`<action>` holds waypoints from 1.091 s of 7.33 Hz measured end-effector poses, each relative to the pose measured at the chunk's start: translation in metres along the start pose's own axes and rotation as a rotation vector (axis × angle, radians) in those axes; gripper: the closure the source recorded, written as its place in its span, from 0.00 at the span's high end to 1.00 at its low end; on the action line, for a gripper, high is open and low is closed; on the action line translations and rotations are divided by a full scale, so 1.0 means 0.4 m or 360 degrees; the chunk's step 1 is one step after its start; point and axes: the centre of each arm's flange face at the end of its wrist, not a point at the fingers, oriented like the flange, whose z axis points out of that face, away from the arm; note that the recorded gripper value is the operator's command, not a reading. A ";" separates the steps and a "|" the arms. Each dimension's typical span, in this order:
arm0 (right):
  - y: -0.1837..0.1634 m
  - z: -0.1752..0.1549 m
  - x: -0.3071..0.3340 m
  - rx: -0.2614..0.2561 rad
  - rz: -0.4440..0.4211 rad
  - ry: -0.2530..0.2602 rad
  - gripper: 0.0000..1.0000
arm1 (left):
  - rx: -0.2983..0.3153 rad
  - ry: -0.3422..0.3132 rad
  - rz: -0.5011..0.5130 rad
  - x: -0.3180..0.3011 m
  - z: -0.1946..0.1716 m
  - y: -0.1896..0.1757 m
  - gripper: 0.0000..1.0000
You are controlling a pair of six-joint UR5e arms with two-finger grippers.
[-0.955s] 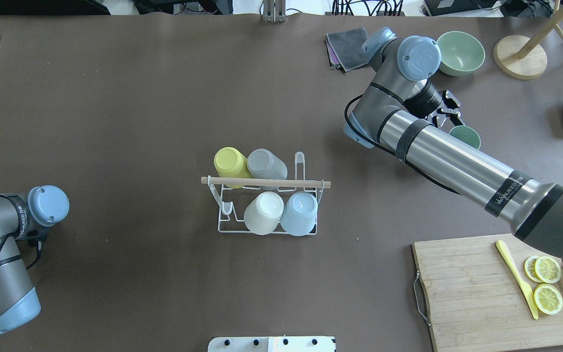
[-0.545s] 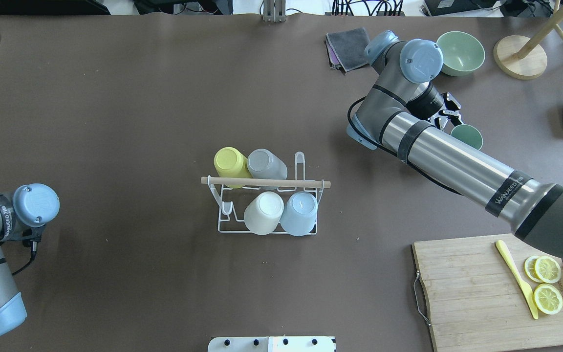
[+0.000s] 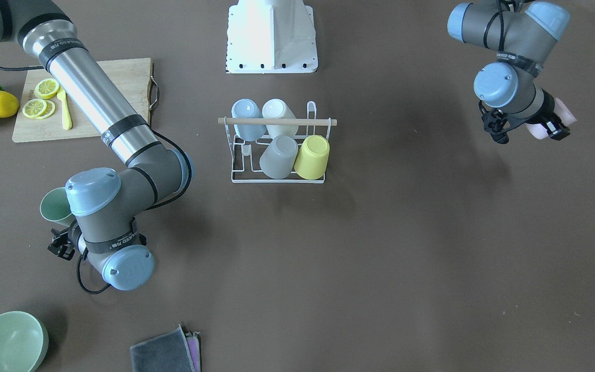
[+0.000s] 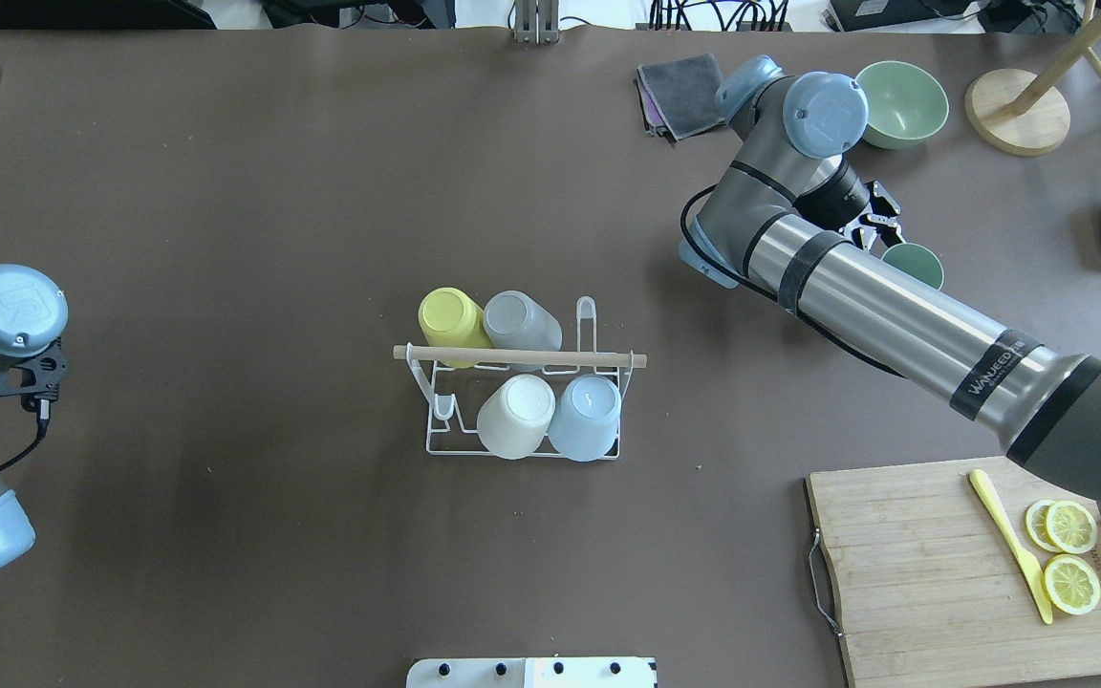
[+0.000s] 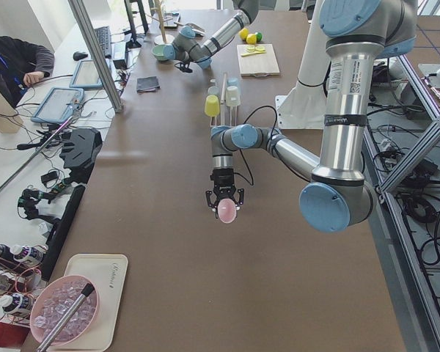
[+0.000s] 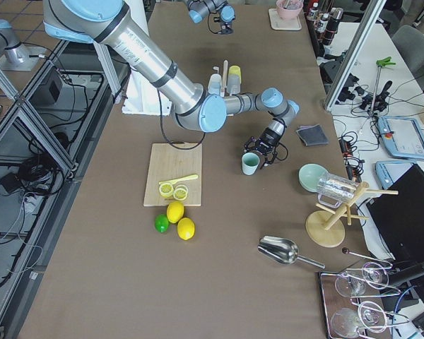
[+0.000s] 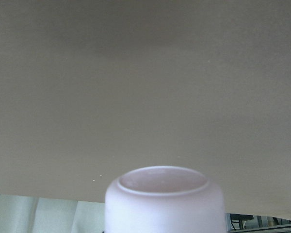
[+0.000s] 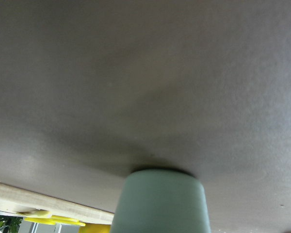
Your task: Place cup on cup holder
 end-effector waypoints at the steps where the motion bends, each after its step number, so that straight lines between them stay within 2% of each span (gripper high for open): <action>1: 0.005 -0.001 -0.004 -0.0014 -0.0005 -0.0013 1.00 | 0.0065 -0.0025 -0.0029 -0.062 -0.049 0.038 0.49; 4: 0.017 -0.005 -0.020 -0.0044 -0.0004 -0.0036 1.00 | 0.0271 -0.0161 -0.0130 -0.199 -0.225 0.112 0.49; 8: 0.017 0.019 -0.020 -0.0065 -0.0005 -0.0036 1.00 | 0.0551 -0.0305 -0.0199 -0.247 -0.423 0.161 0.49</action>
